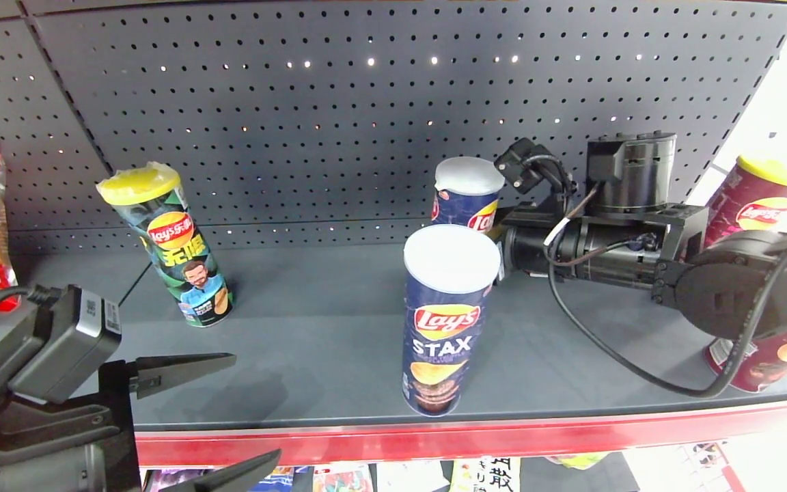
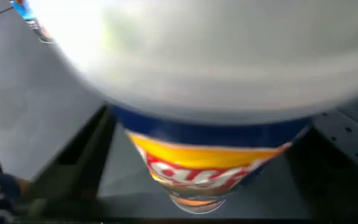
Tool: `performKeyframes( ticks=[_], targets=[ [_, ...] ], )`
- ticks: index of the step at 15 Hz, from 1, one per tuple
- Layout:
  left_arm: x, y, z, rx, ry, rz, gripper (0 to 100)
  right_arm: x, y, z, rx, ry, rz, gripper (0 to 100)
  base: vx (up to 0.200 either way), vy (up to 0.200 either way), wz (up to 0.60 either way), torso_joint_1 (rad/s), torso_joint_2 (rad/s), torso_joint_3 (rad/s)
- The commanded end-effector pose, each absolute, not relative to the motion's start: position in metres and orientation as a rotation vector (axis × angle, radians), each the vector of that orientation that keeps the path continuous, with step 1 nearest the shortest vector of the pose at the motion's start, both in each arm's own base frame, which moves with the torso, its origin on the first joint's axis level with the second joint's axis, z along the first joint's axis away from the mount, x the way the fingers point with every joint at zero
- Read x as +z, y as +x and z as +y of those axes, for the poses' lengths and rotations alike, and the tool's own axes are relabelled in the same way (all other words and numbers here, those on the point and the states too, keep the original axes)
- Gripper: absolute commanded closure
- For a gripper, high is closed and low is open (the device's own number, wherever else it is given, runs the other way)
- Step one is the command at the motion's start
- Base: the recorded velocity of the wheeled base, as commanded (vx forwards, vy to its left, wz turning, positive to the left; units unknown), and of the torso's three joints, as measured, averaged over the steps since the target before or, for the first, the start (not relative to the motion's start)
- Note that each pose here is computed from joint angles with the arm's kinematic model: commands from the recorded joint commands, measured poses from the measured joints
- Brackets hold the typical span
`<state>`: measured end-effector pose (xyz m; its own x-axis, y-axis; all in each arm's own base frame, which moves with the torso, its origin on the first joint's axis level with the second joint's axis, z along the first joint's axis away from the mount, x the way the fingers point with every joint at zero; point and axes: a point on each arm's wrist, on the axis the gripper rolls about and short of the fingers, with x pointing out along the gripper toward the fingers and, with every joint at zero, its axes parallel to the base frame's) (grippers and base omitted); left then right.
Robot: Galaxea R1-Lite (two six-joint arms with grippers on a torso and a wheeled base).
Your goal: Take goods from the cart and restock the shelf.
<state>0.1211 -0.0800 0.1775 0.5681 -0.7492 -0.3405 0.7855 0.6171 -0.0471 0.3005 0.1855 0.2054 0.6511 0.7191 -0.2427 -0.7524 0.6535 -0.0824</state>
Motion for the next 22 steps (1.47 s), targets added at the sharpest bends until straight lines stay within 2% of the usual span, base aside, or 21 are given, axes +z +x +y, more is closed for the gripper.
performKeyframes(
  ticks=[1,5,11,14,18,22],
  targets=[
    [0.176,0.125,-0.082,-0.904,0.116,0.359,0,0.212,0.292,0.181,0.838,-0.179,0.184,0,0.000,0.000,0.00,0.000,0.00,0.000],
    [0.174,0.139,-0.090,-0.897,0.125,0.393,0,0.214,0.268,0.163,0.800,-0.184,0.197,0,0.000,0.000,0.00,0.000,0.00,0.000],
    [0.160,0.186,-0.120,-0.877,0.149,0.473,0,0.205,0.206,0.115,0.741,-0.184,0.233,0,0.000,0.000,0.00,0.000,0.00,0.000],
    [0.156,0.197,-0.128,-0.884,0.156,0.491,0,0.204,0.180,0.101,0.740,-0.182,0.212,0,0.000,0.000,0.00,0.000,0.00,0.000],
    [0.141,0.203,-0.139,-0.921,0.212,0.535,0,0.208,0.154,0.087,0.735,-0.176,0.161,0,0.000,0.000,0.00,0.000,0.00,0.000],
    [0.139,0.219,-0.151,-0.912,0.219,0.536,0,0.215,0.142,0.080,0.713,-0.172,0.111,0,0.000,0.000,0.00,0.000,0.00,0.000]
  ],
)
